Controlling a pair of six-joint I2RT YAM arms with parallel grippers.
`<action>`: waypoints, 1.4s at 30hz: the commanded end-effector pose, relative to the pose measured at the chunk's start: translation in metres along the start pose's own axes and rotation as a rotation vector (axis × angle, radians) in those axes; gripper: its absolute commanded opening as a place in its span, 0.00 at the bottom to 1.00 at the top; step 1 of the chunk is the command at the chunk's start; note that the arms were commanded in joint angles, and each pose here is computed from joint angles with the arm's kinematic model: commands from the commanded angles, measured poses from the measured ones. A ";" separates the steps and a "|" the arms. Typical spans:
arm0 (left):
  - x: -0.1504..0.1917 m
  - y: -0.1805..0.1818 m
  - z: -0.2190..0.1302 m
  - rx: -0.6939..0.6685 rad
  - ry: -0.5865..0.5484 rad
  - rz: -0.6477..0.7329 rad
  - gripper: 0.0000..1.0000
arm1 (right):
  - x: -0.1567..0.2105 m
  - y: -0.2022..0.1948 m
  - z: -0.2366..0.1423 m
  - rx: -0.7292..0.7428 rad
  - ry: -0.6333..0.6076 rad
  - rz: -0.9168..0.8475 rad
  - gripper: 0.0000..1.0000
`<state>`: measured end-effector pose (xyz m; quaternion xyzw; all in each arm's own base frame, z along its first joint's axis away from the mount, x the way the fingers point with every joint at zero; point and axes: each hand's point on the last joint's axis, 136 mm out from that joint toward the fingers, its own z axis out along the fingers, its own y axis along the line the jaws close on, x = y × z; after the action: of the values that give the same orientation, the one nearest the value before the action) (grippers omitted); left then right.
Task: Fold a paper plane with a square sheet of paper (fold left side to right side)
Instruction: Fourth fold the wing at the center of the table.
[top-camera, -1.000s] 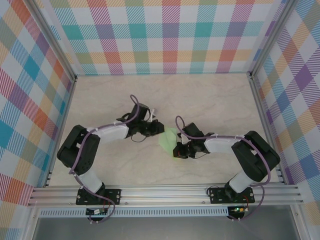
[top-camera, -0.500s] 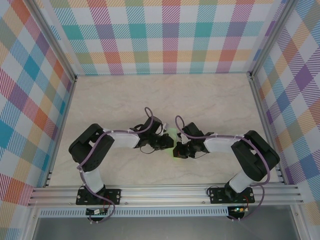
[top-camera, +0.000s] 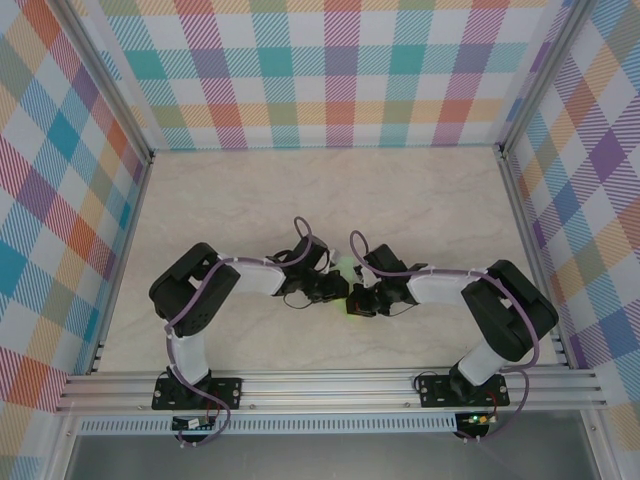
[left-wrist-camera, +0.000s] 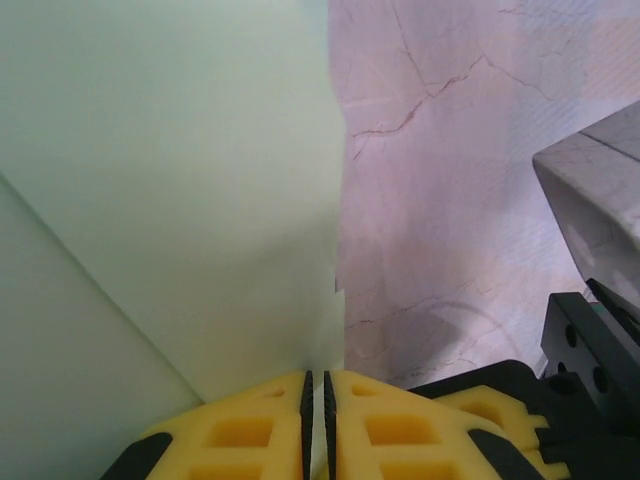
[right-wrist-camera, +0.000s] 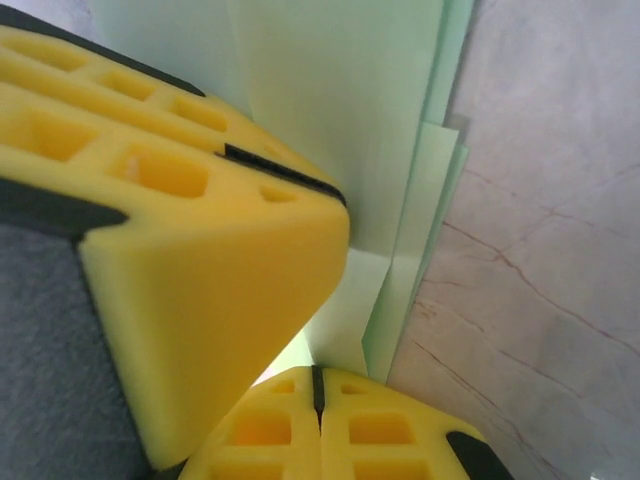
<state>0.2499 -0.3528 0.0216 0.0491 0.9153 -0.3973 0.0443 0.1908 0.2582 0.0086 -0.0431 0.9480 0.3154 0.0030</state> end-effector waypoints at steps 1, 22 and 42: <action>-0.006 0.026 0.009 -0.096 -0.014 0.009 0.14 | 0.055 -0.071 0.009 0.263 0.167 0.106 0.03; -0.113 0.049 -0.023 -0.072 -0.095 -0.008 0.14 | 0.055 -0.067 0.006 0.241 0.159 0.092 0.04; -0.102 -0.003 -0.104 0.072 -0.250 0.001 0.44 | -0.032 0.008 -0.088 0.148 -0.379 -0.176 0.65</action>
<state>0.3602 -0.2819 0.1233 0.0178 0.8864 -0.4277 0.1762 0.2098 0.2405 0.0745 -0.0758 0.9349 0.3104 0.1548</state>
